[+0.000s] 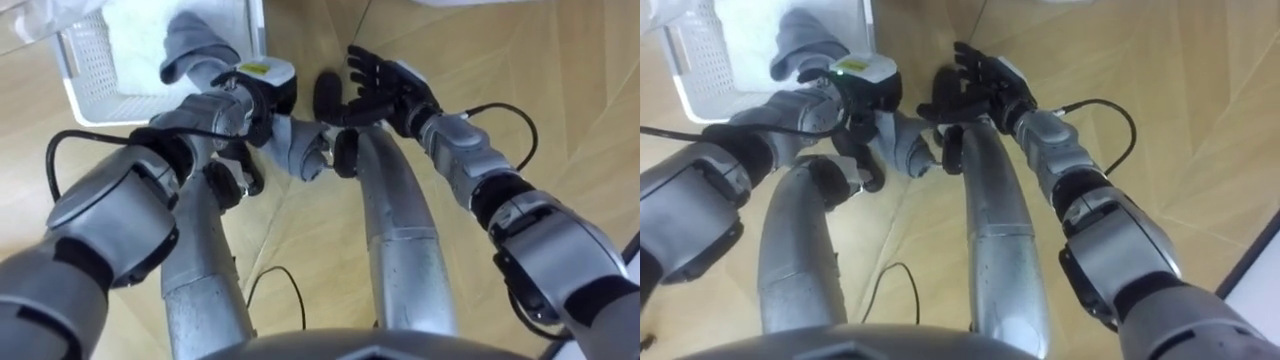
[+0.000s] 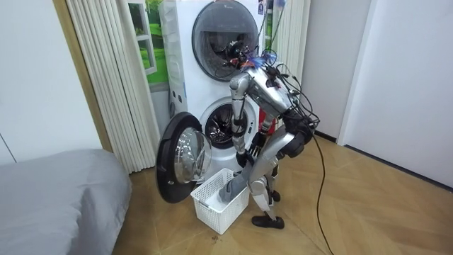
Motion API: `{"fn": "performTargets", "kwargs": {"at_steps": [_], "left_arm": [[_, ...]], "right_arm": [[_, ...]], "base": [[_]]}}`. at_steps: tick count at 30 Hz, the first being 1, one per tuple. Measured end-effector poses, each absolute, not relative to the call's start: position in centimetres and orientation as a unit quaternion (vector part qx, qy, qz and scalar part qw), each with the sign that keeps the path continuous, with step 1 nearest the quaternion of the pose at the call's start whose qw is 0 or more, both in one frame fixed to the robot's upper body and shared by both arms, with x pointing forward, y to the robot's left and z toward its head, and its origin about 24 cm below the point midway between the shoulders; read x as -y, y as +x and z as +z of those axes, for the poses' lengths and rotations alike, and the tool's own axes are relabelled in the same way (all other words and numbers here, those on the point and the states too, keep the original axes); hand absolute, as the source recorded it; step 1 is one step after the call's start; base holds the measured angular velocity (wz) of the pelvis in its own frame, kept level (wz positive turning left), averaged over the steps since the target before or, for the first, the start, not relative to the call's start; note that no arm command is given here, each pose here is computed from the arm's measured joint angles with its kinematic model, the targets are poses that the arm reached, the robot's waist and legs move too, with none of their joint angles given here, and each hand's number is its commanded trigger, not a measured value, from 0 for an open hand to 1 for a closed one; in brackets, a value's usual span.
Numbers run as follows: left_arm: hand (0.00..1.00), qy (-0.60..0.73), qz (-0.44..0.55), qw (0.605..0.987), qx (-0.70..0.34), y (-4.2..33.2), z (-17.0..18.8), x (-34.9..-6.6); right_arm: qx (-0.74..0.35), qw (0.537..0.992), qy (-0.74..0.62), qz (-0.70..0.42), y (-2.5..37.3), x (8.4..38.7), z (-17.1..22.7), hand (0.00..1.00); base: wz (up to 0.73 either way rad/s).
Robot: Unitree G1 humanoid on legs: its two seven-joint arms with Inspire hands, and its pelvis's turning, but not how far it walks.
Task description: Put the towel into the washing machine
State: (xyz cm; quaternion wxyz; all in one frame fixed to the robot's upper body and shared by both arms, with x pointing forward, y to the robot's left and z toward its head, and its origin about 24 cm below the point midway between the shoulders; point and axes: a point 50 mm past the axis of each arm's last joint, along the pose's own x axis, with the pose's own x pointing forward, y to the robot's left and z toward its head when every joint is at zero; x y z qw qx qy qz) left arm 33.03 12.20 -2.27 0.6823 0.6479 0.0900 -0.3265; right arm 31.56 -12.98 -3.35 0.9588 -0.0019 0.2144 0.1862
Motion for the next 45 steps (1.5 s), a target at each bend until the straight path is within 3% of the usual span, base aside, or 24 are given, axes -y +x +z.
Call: {"fn": "performTargets", "kwargs": {"at_steps": [10, 20, 29, 36, 45], "left_arm": [[1.00, 0.576, -0.261, 0.771, -0.079, 31.1, -4.0, -13.4], [1.00, 0.494, -0.108, 0.860, -0.067, 30.6, -3.8, -16.0], [1.00, 0.358, -0.041, 0.928, -0.099, 30.0, -3.9, -16.7], [1.00, 0.173, -0.096, 0.969, -0.146, 28.7, -4.6, -15.4], [1.00, -0.018, -0.236, 0.947, -0.217, 27.0, -5.8, -12.8]], "right_arm": [[-0.253, 0.955, 0.017, 0.153, 28.9, 14.3, -6.0, 0.00], [-0.257, 0.958, 0.026, 0.124, 27.5, 15.4, -7.0, 0.00], [-0.262, 0.953, -0.046, 0.143, 27.1, 16.3, -7.2, 0.00], [-0.254, 0.954, -0.047, 0.151, 27.4, 16.0, -6.9, 0.00], [-0.256, 0.947, -0.061, 0.182, 27.2, 15.9, -7.0, 0.00]], "base": [[-0.04], [0.00], [0.01], [0.03], [0.02]]}}
